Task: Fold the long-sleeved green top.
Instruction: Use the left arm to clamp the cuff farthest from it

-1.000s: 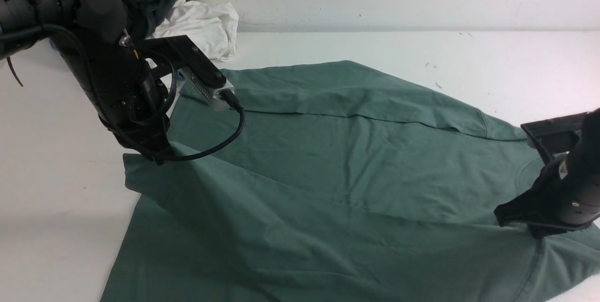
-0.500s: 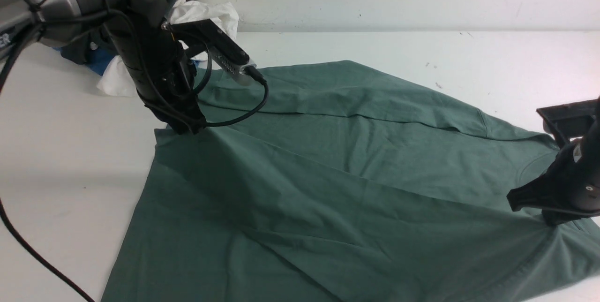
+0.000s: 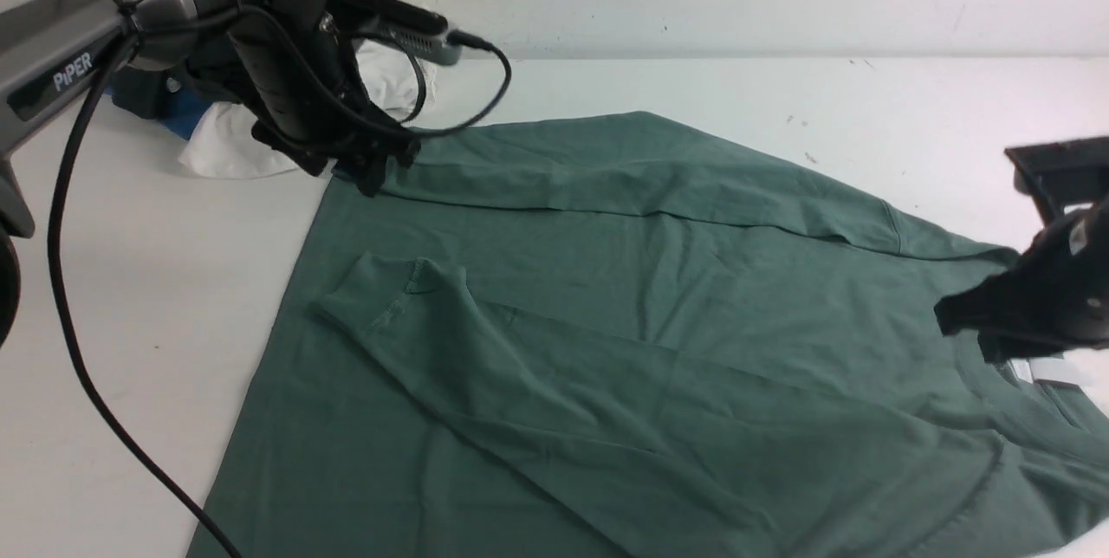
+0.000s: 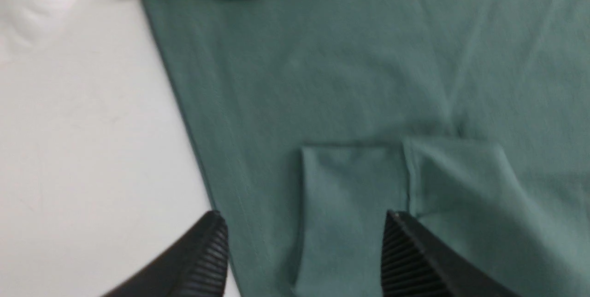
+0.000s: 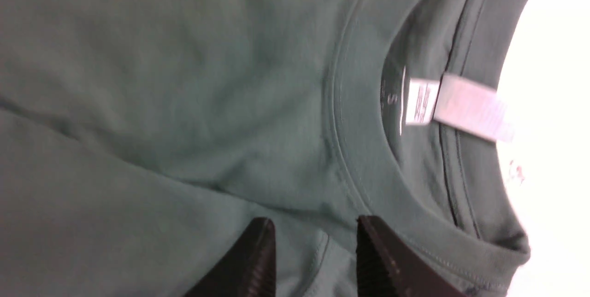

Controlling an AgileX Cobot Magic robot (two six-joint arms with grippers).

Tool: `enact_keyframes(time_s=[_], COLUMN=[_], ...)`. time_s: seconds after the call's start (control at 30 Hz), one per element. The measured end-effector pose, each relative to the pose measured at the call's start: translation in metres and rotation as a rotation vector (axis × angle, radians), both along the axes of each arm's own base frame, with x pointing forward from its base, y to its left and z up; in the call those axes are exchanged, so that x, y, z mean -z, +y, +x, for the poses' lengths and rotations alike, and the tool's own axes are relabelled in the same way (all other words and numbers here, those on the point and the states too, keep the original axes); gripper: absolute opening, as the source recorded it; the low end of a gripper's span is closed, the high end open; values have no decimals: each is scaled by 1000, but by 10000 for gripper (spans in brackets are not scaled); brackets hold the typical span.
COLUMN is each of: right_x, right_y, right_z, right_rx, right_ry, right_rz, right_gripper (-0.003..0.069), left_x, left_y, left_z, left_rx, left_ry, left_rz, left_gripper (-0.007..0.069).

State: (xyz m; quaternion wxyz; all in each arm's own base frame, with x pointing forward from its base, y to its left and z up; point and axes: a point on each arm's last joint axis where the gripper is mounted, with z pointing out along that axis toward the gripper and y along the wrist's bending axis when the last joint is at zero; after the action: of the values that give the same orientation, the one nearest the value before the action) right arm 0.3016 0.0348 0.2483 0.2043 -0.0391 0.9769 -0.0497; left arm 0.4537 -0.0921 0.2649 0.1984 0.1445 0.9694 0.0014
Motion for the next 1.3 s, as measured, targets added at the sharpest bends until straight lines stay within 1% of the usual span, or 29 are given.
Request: enact_keyframes(time_s=[0.1,0.17,0.3,0.47,0.53,0.6,0.67,0.73,0.77,0.87,1.07,1.13,1.2,1.27,1.3], right_x=[-25,-33,-35,-35,-35,-35,-35,-35,-35,-35,-35,-35,-35,-35,-35], right_y=[7,12,22,24,24,24,24,24,24,24,24,24,24,24,24], right_z=[7,8,7,7,7,7,7,7,7,7,7,7,7,7,7], right_rx=[-20,-42,-84,-100,-101,-103,-103,-104,-104,-104,-104,-104,-104,-104,-104], right_ry=[-93,-119,-120,-115,-115,-115,-115,-115,-115,-115,-116,-116,-116,-116,-116], right_rz=[32,43,58,54,54,53,53,52,52,52,52,52,52,52,52], right_gripper=[260,261,261,261,261,261,261,261,261,261,261,261,261,261,261], left_x=[5,13,43,73,86,96,99,103,103,101,109,114,115,116,117], left_y=[10,13,14,13,12,11,10,6,4,-1,-2,-1,-2,-2,-2], left_z=[22,35,60,76,79,81,81,80,79,81,84,85,85,85,85], left_rx=[-80,-102,-131,-136,-110,-26,11,134,157,186,184,180,175,165,158], left_ry=[-50,-73,-122,-167,-170,-161,-159,-154,-156,-185,-205,-202,-198,-196,-194], left_rz=[-52,-85,-136,-136,-121,-74,-56,-8,-6,-24,-30,-33,-37,-44,-49], left_gripper=[465,466,466,466,466,466,466,466,466,466,466,454,415,362,318])
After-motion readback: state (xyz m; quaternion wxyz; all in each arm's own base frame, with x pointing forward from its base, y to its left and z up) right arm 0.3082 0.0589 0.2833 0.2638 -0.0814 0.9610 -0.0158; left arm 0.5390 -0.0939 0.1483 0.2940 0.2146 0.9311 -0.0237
